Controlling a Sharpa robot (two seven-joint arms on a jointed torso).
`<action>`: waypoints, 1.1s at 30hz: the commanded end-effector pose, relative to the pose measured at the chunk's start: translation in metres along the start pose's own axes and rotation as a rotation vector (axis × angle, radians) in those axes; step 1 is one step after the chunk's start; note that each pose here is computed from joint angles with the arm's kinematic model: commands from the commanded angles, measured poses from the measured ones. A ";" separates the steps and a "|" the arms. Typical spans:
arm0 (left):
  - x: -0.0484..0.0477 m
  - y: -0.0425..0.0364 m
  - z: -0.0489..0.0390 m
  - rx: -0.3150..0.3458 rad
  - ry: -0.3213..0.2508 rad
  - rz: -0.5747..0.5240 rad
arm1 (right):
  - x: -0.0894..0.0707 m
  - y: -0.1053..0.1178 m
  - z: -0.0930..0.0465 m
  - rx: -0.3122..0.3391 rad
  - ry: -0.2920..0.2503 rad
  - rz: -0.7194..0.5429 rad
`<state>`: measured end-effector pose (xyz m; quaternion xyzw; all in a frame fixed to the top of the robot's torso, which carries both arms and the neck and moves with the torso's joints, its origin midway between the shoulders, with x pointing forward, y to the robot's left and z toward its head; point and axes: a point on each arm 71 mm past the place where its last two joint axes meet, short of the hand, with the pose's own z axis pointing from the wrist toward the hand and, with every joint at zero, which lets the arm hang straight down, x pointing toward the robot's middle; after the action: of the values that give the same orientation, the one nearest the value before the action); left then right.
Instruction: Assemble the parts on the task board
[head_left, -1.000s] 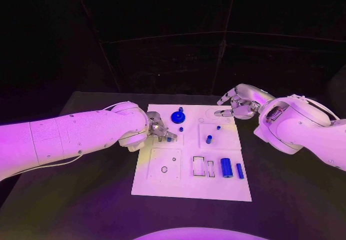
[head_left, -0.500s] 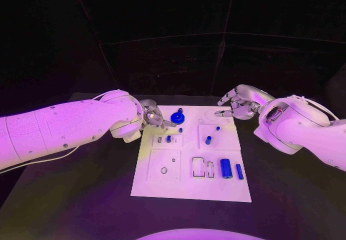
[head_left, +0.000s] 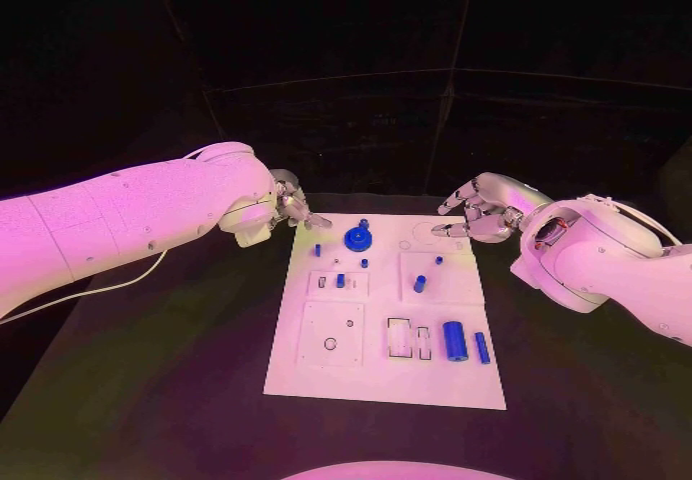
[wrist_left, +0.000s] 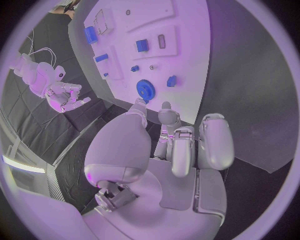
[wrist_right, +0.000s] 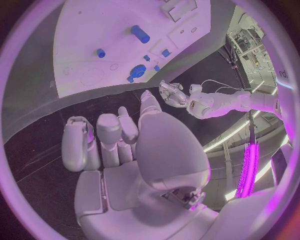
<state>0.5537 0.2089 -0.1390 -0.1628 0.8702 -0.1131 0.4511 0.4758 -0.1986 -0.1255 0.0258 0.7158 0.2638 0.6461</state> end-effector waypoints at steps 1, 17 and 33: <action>-0.0027 0.0010 0.0068 -0.021 0.031 0.065 | -0.001 0.002 0.001 -0.012 -0.006 0.002; 0.0034 0.0028 0.0305 -0.083 0.076 0.126 | 0.001 0.005 0.003 -0.021 -0.004 0.003; 0.0142 -0.0008 0.0391 -0.082 0.115 0.151 | 0.002 0.007 0.004 -0.028 -0.001 0.003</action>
<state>0.5785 0.2028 -0.1716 -0.1224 0.9045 -0.0490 0.4056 0.4775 -0.1915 -0.1258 0.0215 0.7149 0.2701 0.6446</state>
